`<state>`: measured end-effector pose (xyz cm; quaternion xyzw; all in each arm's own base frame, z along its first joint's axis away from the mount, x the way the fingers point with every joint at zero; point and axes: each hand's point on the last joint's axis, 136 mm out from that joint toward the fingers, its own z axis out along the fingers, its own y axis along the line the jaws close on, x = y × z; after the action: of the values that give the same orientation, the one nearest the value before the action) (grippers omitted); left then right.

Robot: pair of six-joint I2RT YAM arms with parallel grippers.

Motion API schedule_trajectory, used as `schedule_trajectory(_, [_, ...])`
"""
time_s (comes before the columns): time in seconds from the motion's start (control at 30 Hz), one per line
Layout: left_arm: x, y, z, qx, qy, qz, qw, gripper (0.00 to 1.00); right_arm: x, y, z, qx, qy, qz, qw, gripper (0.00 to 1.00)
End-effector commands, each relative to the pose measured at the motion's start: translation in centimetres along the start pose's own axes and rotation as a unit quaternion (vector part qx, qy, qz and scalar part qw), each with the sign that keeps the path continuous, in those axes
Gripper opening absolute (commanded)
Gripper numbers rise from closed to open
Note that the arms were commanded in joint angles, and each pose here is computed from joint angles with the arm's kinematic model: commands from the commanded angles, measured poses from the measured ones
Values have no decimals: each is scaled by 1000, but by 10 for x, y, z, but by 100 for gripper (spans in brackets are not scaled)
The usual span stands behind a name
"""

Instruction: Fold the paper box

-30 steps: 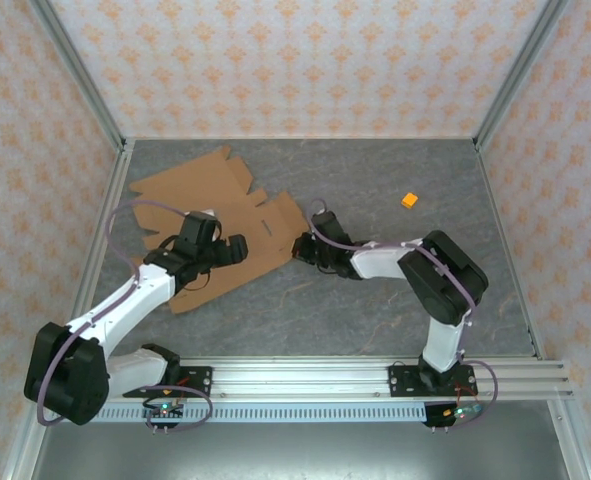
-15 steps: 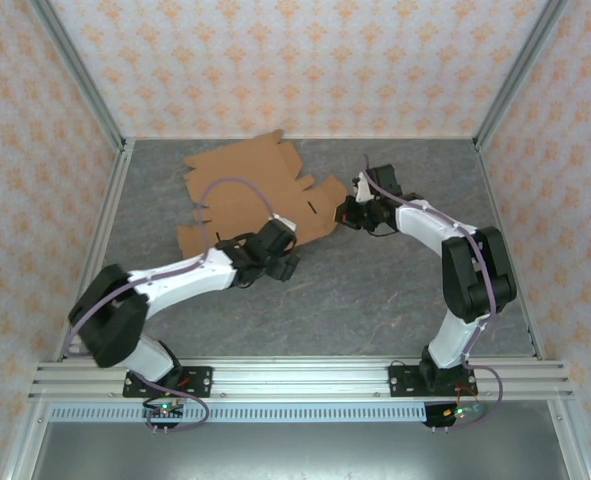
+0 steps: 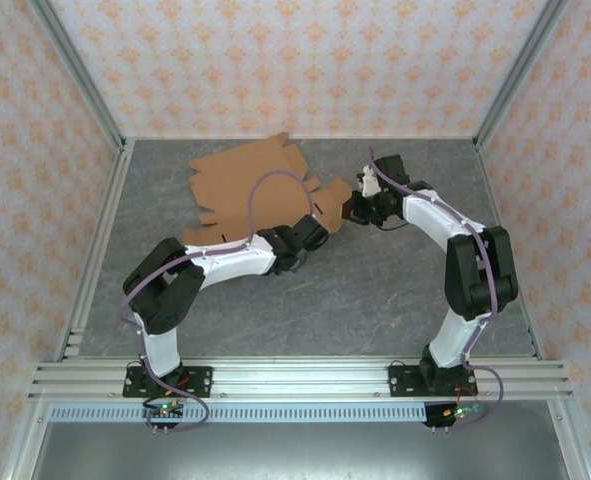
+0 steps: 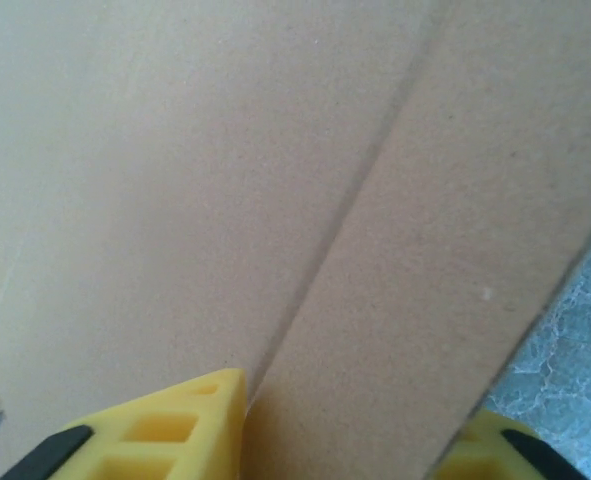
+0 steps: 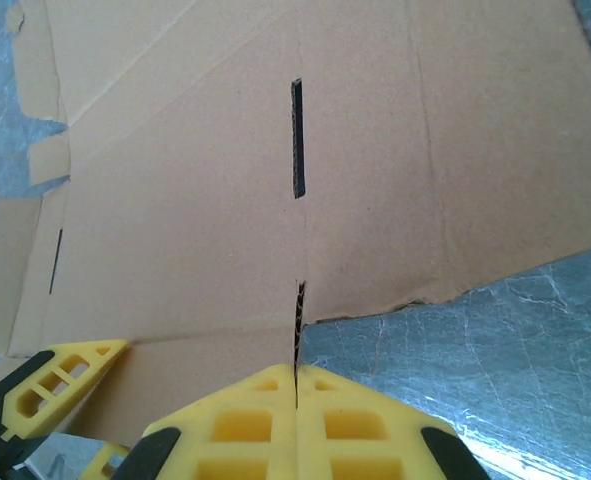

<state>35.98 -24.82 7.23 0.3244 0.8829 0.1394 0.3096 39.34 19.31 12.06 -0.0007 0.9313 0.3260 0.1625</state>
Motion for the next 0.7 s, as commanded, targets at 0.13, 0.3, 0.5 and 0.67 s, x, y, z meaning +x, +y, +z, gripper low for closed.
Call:
schedule_trajectory(0.13, [-17,17,-21,-13,2,-48,999,13,-26,5,-19,8,-35,13,999,35])
schedule_trajectory(0.3, [-38,40,-44,-16,12,-141,990,6,-51,18,-81,7,-139,23,990,57])
schedule_trajectory(0.5, [-70,61,-59,68,21,-297,952,3,-25,27,-131,23,-230,19,973,61])
schedule_trajectory(0.67, [-109,64,-66,167,7,-443,881,6,14,44,-144,19,-255,-25,967,68])
